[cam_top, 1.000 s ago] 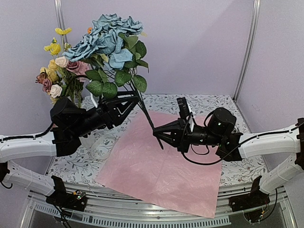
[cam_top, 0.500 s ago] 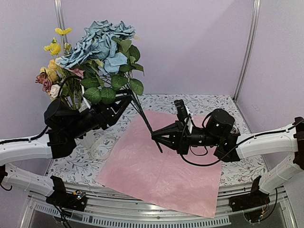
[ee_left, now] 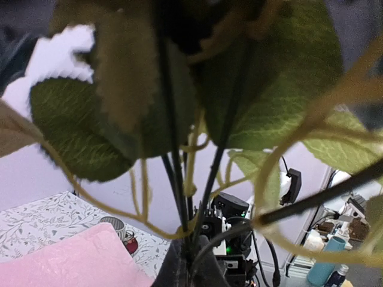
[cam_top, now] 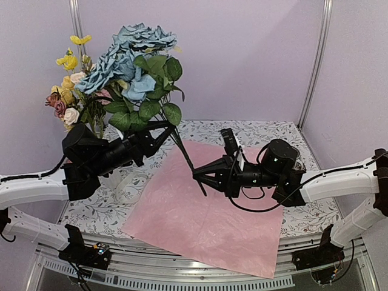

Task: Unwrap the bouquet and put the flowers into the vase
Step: Pass from the right arm to the left, then place the fake flower in the vase.

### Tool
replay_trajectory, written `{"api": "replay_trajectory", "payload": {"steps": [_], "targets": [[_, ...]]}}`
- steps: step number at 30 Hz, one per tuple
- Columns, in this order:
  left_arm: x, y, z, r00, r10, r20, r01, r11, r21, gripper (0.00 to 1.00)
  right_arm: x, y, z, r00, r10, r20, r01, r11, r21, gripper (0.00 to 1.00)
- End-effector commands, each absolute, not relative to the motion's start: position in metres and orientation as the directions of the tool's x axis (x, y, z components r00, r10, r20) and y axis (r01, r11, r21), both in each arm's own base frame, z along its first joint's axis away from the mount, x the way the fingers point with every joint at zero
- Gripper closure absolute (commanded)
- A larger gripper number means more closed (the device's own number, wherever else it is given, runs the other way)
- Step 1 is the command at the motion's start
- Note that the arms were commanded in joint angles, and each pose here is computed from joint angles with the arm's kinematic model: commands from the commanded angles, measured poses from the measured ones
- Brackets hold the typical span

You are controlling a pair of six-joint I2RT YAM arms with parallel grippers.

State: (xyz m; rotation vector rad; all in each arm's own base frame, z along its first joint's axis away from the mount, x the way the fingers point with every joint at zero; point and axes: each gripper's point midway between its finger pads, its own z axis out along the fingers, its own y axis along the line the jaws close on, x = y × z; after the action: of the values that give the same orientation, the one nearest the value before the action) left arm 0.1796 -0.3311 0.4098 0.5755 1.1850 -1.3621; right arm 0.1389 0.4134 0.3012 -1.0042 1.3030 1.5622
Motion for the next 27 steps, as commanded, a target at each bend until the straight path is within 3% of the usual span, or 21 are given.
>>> {"api": "replay_trajectory", "payload": {"steps": [1,6,7,15,21,23,27], "targets": [[0.179,-0.327,0.42,-0.178,-0.445,-0.878,0.931,0.212,-0.296,1.0,0.135,0.417,0.314,-0.29,0.132,-0.948,-0.953,-0.129,0.274,0.9],[0.183,-0.318,0.417,-0.162,-0.422,-0.892,0.912,0.281,-0.299,1.0,0.149,0.416,0.305,-0.277,0.118,-0.954,-0.961,-0.032,0.275,0.43],[0.184,-0.315,0.416,-0.157,-0.414,-0.896,0.907,0.299,-0.297,1.0,0.153,0.415,0.302,-0.267,0.113,-0.957,-0.963,0.001,0.269,0.37],[0.196,-0.269,0.386,-0.123,-0.293,-0.948,0.791,0.548,-0.272,1.0,0.19,0.378,0.301,-0.138,0.131,-0.982,-0.929,0.327,0.174,0.22],[0.201,-0.213,0.38,-0.071,-0.279,-0.958,0.651,0.714,-0.256,1.0,0.227,0.333,0.305,0.008,0.114,-0.993,-0.789,0.611,0.063,0.11],[0.199,-0.198,0.383,-0.049,-0.286,-0.957,0.624,0.74,-0.253,1.0,0.241,0.32,0.303,0.049,0.079,-0.996,-0.725,0.689,0.019,0.01],[0.201,-0.178,0.38,-0.024,-0.28,-0.96,0.559,0.792,-0.246,1.0,0.265,0.301,0.297,0.076,0.026,-0.997,-0.625,0.78,-0.027,0.01]]}}
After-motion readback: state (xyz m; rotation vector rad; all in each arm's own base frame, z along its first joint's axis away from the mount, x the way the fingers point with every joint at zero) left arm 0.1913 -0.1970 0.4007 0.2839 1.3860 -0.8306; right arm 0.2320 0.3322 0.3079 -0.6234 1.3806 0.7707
